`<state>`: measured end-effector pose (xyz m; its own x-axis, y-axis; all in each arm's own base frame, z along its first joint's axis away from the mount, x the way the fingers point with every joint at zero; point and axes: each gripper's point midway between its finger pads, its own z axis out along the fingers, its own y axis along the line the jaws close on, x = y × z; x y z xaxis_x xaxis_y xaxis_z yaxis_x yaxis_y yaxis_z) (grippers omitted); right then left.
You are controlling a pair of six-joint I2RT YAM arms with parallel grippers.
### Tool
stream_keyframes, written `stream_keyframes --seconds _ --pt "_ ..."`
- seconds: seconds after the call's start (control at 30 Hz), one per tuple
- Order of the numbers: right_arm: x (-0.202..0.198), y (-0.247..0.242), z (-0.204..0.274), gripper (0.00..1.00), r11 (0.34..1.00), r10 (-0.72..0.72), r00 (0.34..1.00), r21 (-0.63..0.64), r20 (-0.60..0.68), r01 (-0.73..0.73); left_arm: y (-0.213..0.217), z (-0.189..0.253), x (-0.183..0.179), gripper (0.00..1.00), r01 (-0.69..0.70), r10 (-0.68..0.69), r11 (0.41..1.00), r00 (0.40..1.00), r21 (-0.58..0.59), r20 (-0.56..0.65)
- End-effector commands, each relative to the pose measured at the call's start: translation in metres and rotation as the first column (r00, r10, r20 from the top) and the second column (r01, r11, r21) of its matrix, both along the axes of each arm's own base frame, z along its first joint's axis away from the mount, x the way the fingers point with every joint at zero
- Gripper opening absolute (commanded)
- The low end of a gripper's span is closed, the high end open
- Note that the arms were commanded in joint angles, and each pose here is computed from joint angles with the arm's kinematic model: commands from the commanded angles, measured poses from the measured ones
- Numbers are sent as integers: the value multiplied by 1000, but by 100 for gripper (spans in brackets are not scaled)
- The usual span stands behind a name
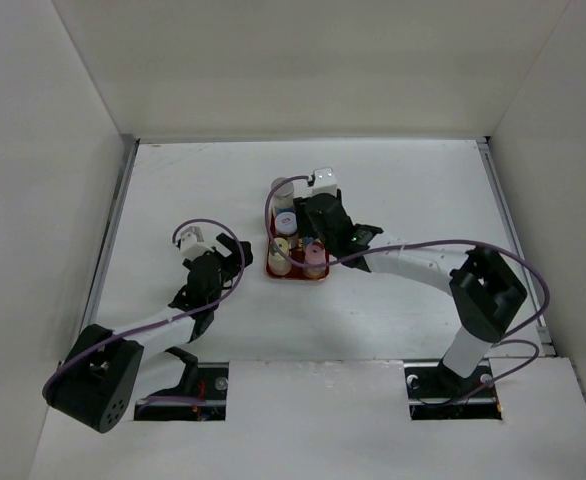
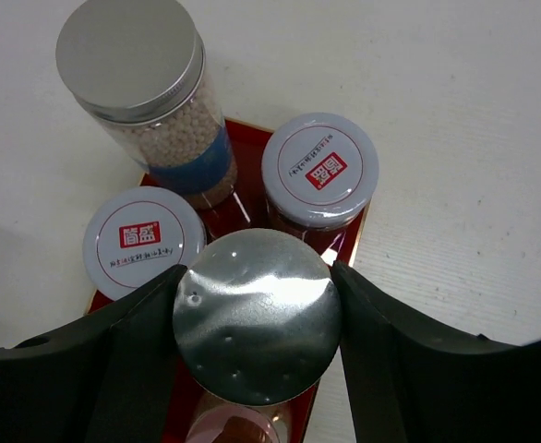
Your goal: Organize the condiment bottles
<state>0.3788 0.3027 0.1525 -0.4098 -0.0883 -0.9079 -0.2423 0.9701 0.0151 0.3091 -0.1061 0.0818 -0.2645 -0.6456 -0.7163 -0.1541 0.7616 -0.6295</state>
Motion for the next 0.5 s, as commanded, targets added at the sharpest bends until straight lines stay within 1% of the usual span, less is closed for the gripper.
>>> stream_keyframes --seconds 0.0,0.03,0.07,0.1,0.13,0.17,0.27,0.3,0.37,0.47 --pt "16 14 39 60 996 -36 993 89 114 26 -1 17 8 89 -6 8 1000 998 -30 54" --pt "16 13 36 62 996 -42 993 85 113 32 -1 17 8 90 -5 6 1000 999 -31 54" --pt "15 13 34 65 996 -47 992 85 114 37 0 19 8 91 -9 11 999 998 -32 60" --pt "13 13 35 72 995 -48 992 87 117 38 1 19 7 92 -13 15 999 998 -32 64" --pt "12 13 40 77 995 -51 991 94 124 39 2 20 8 98 -20 22 999 998 -30 66" --pt "10 13 47 83 994 -50 990 106 134 36 4 18 8 100 -29 31 999 998 -26 62" --pt "5 6 77 98 989 -56 982 143 179 30 7 17 8 100 -38 39 999 998 -21 56" --pt "3 2 89 100 987 -64 979 160 195 33 8 18 8 100 -42 44 999 997 -21 59" --pt "-5 -13 112 100 978 -96 969 204 226 50 13 19 8 100 -58 60 998 996 -20 64" --pt "-9 -55 129 100 959 -176 949 265 263 105 18 16 8 100 -76 77 997 996 -15 52"
